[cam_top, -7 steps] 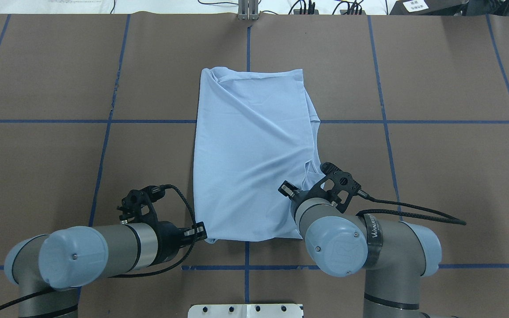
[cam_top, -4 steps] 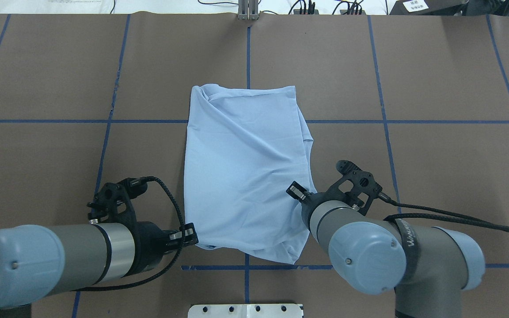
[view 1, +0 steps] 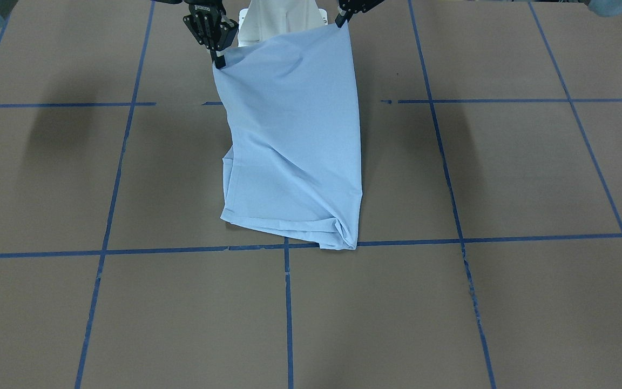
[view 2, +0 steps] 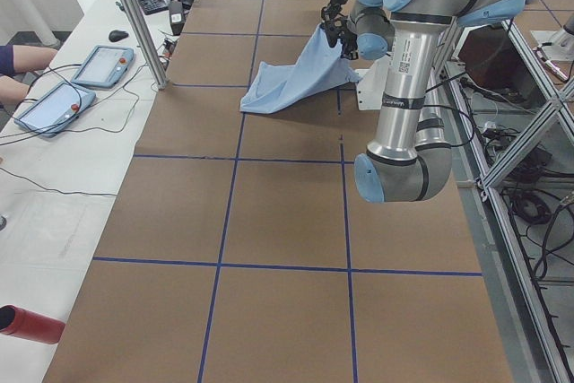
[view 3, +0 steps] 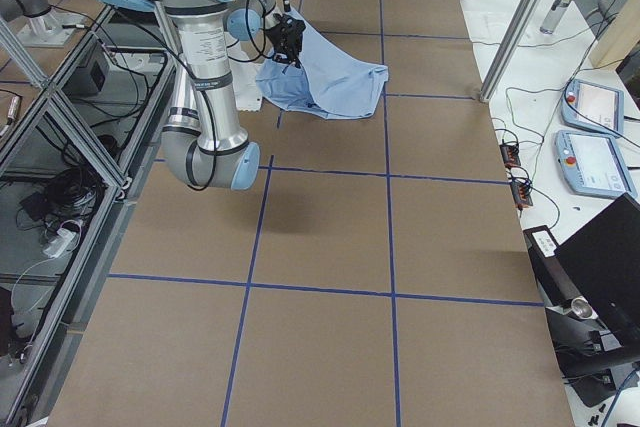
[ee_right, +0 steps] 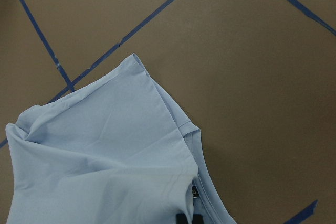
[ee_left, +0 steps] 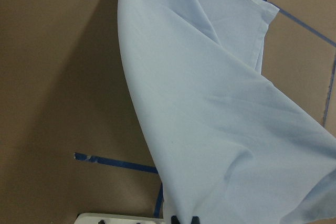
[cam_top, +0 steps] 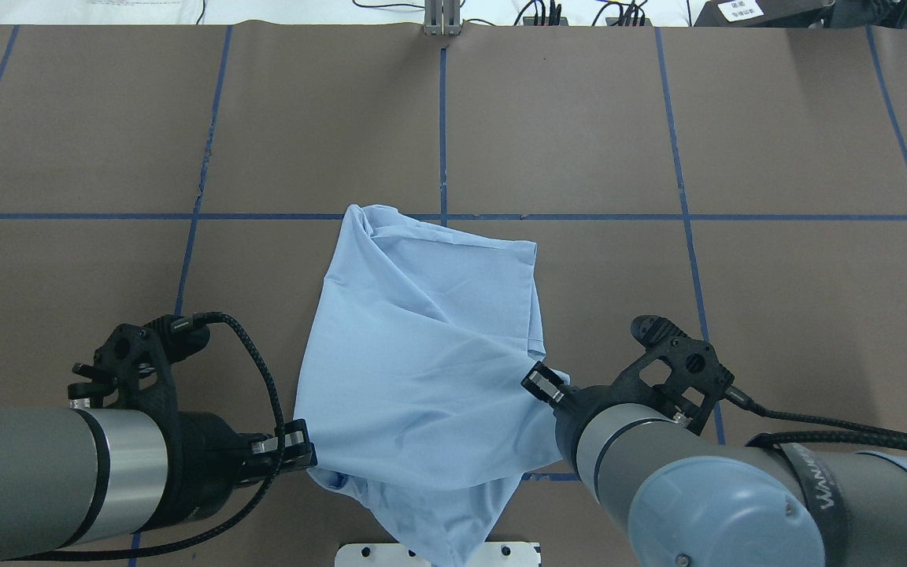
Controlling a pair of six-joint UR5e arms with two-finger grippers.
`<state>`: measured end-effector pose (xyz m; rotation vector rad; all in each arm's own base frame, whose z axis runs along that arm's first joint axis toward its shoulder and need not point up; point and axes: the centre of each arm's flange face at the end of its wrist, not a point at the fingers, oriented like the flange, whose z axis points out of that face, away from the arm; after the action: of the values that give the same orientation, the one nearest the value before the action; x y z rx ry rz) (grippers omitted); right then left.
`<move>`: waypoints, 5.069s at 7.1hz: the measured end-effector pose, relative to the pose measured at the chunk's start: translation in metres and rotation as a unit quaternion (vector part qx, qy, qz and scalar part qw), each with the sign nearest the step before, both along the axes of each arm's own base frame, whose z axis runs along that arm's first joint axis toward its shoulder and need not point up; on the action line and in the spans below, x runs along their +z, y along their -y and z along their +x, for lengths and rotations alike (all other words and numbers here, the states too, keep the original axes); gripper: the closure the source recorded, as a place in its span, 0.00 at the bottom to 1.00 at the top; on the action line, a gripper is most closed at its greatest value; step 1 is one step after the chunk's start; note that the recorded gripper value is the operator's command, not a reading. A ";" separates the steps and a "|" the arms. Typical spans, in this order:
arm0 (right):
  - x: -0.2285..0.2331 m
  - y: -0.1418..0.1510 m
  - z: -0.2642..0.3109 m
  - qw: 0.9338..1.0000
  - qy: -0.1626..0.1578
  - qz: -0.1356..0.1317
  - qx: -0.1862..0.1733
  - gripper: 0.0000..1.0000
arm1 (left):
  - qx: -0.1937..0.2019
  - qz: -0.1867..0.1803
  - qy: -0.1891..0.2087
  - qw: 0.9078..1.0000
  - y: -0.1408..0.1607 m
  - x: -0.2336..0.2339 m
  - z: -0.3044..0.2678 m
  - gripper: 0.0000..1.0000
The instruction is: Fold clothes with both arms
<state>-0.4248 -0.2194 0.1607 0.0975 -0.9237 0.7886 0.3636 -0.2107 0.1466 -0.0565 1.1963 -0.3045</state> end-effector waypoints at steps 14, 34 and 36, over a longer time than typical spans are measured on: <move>0.112 0.241 -0.153 0.993 -0.087 0.007 0.077 0.01 | -0.121 0.112 0.180 0.970 0.397 0.097 0.175 0.01; -0.002 0.147 -0.233 0.984 -0.157 0.065 -0.054 0.22 | -0.019 0.245 0.159 0.956 0.396 0.152 0.064 0.00; 0.000 0.139 -0.235 0.989 -0.140 0.041 -0.031 0.27 | -0.020 0.245 0.159 0.956 0.396 0.152 0.064 0.00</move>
<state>-0.6596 -0.3580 0.1602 0.2440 -0.6897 0.6588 0.4277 -0.6067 0.2986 0.4339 0.9236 -0.0408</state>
